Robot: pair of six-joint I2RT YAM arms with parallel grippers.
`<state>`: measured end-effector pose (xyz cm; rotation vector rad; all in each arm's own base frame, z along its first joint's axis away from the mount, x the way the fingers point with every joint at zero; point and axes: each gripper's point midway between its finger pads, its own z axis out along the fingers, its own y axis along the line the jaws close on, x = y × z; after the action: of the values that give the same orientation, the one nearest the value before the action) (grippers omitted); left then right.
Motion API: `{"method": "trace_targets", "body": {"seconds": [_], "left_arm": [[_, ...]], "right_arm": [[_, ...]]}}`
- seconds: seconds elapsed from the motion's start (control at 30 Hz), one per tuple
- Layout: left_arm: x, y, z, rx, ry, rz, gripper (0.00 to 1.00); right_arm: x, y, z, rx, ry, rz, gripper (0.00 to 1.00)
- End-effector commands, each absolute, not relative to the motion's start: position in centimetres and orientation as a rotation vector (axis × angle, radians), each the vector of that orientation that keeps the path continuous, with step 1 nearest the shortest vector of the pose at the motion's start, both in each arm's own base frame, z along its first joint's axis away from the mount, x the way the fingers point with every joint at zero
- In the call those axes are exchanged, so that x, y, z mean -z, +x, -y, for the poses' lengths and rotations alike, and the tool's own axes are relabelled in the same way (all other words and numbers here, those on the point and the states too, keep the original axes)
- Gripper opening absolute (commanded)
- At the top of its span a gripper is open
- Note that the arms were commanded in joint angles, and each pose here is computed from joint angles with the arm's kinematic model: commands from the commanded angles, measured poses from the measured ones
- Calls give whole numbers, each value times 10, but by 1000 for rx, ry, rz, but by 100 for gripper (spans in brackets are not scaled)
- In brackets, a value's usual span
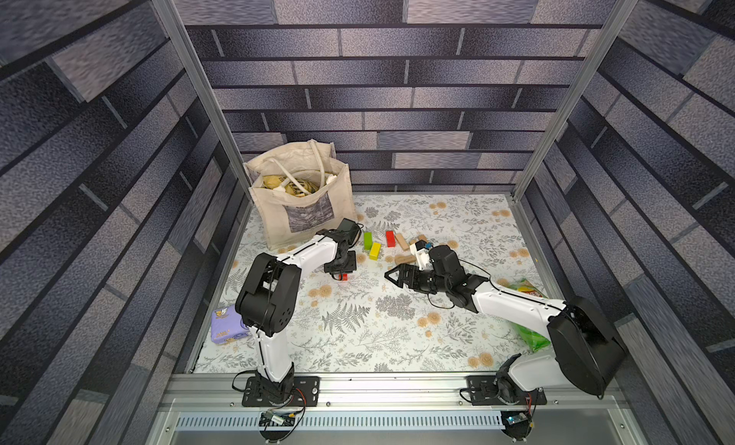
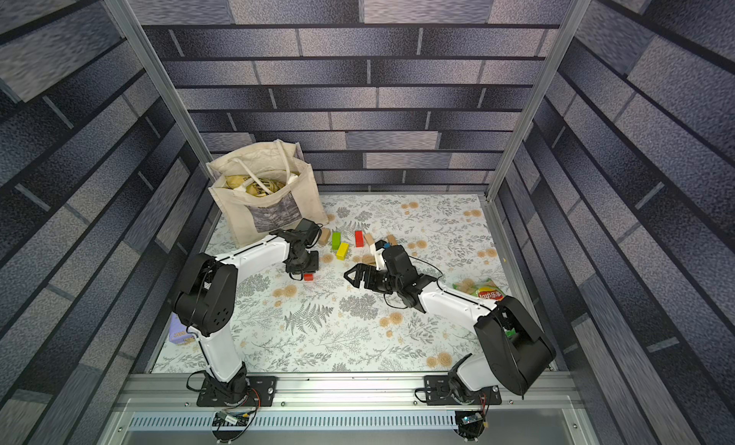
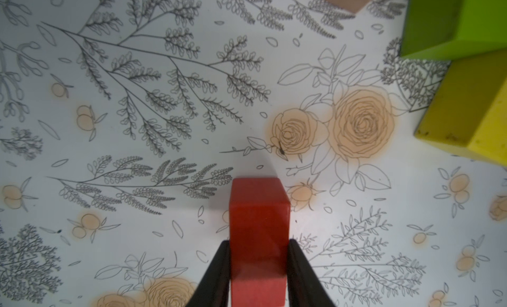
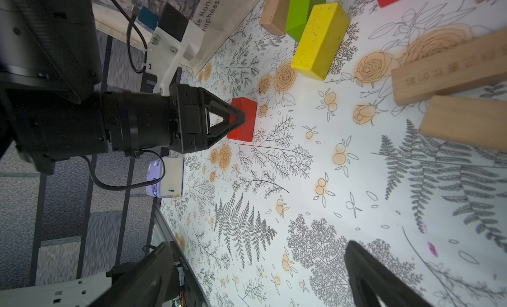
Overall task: Assemble the letter k with building blocks
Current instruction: Place the building block at the center of the board.
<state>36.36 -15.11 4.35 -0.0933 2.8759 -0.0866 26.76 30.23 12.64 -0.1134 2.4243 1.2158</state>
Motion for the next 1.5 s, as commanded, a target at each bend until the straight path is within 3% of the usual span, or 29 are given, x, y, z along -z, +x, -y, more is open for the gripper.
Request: {"method": "trace_targets", "body": {"seconds": [0.0, 0.6, 1.13, 1.47], "left_arm": [[-48, 373, 153, 107, -77, -2858, 7], [-37, 376, 151, 113, -79, -2889, 15], [-43, 380, 153, 97, -49, -2883, 38], [-51, 382, 157, 84, -24, -2868, 45]], "right_arm": [[-131, 271, -307, -1195, -145, -2414, 100], [-131, 273, -310, -1197, -162, -2417, 100], [-129, 272, -311, -1203, -173, -2421, 100], [-128, 271, -311, -1204, -175, -2420, 100]]}}
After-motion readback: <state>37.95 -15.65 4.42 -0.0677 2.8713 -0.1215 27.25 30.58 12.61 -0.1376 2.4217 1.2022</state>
